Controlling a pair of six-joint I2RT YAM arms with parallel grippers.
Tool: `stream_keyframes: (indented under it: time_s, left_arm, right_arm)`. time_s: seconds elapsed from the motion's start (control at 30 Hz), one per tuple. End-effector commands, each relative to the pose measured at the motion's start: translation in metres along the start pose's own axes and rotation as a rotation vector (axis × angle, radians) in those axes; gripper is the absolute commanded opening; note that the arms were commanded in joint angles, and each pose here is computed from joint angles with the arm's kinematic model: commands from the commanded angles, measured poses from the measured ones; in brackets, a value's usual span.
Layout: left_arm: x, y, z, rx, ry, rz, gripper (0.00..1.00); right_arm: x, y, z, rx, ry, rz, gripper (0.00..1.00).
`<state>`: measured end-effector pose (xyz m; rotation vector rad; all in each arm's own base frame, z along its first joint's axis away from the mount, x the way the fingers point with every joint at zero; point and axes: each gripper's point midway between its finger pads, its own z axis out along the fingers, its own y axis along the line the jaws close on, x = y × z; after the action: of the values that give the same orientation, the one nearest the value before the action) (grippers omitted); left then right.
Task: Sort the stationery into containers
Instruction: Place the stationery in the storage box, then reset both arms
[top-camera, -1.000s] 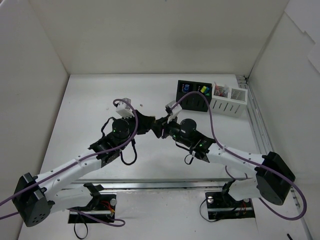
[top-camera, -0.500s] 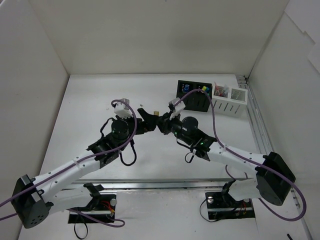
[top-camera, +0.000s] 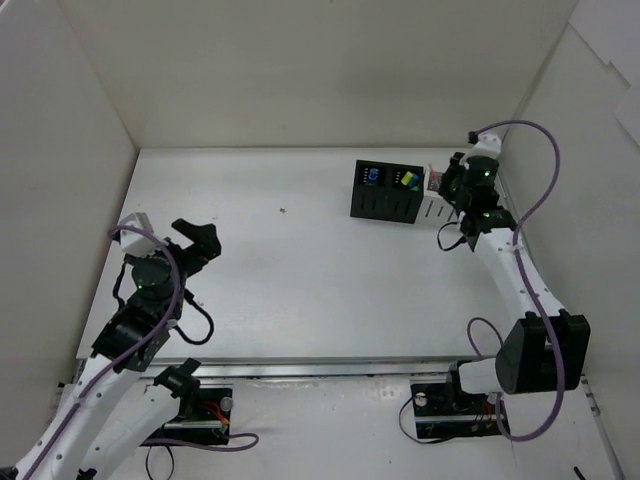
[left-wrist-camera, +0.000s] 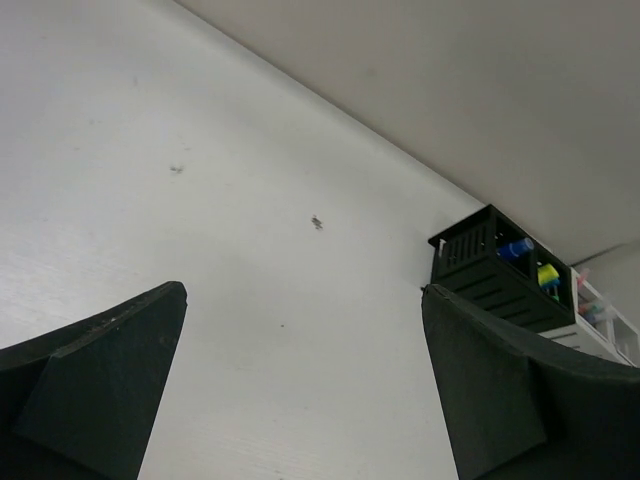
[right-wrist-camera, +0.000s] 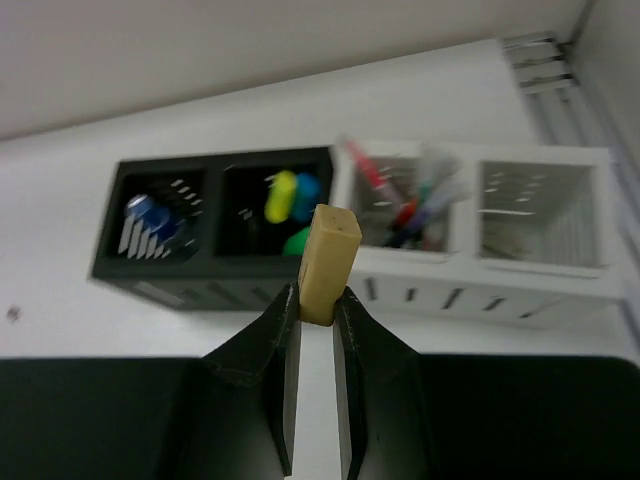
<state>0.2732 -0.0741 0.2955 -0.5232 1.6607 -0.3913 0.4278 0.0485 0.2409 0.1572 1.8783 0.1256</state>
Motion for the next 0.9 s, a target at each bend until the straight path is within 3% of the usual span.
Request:
stream_keyframes:
  time_s: [0.0, 0.13, 0.3, 0.43, 0.6, 0.67, 0.7, 0.73, 0.77, 0.87]
  left_arm:
    - [0.000, 0.038, -0.006, -0.114, -0.010, 0.051, 0.99]
    - [0.010, 0.055, -0.004, -0.159, 0.038, 0.084, 0.99]
    - [0.020, 0.068, 0.003, -0.222, 0.108, 0.120, 0.99]
    - [0.023, 0.067, 0.006, -0.216, 0.115, 0.129, 0.99]
    - [0.021, 0.069, 0.006, -0.218, 0.116, 0.131, 1.00]
    - [0.019, 0.067, 0.004, -0.215, 0.119, 0.134, 0.99]
    - [0.017, 0.066, 0.003, -0.209, 0.116, 0.134, 0.99]
    - [0.017, 0.065, 0.001, -0.200, 0.120, 0.135, 0.99]
    - [0.016, 0.063, 0.000, -0.190, 0.117, 0.137, 0.99]
    - [0.008, 0.059, -0.006, -0.169, 0.103, 0.130, 0.99]
  right_arm:
    - [-0.008, -0.075, 0.020, 0.170, 0.078, 0.052, 0.00]
    - [-0.026, -0.120, 0.047, 0.209, 0.114, 0.065, 0.00]
    - [-0.014, -0.153, 0.071, 0.261, 0.188, 0.078, 0.00]
    - [-0.012, -0.160, 0.081, 0.247, 0.200, 0.087, 0.08]
    - [-0.004, -0.163, 0.080, 0.250, 0.223, 0.099, 0.46]
    - [-0.005, -0.158, 0.077, 0.228, 0.221, 0.101, 0.52]
    - [-0.013, -0.152, 0.071, 0.204, 0.204, 0.098, 0.71]
    - [-0.013, -0.145, 0.068, 0.170, 0.205, 0.097, 0.81]
    - [-0.017, -0.142, 0.064, 0.166, 0.195, 0.095, 0.98]
    - [-0.048, -0.134, 0.032, 0.179, 0.110, 0.081, 0.98]
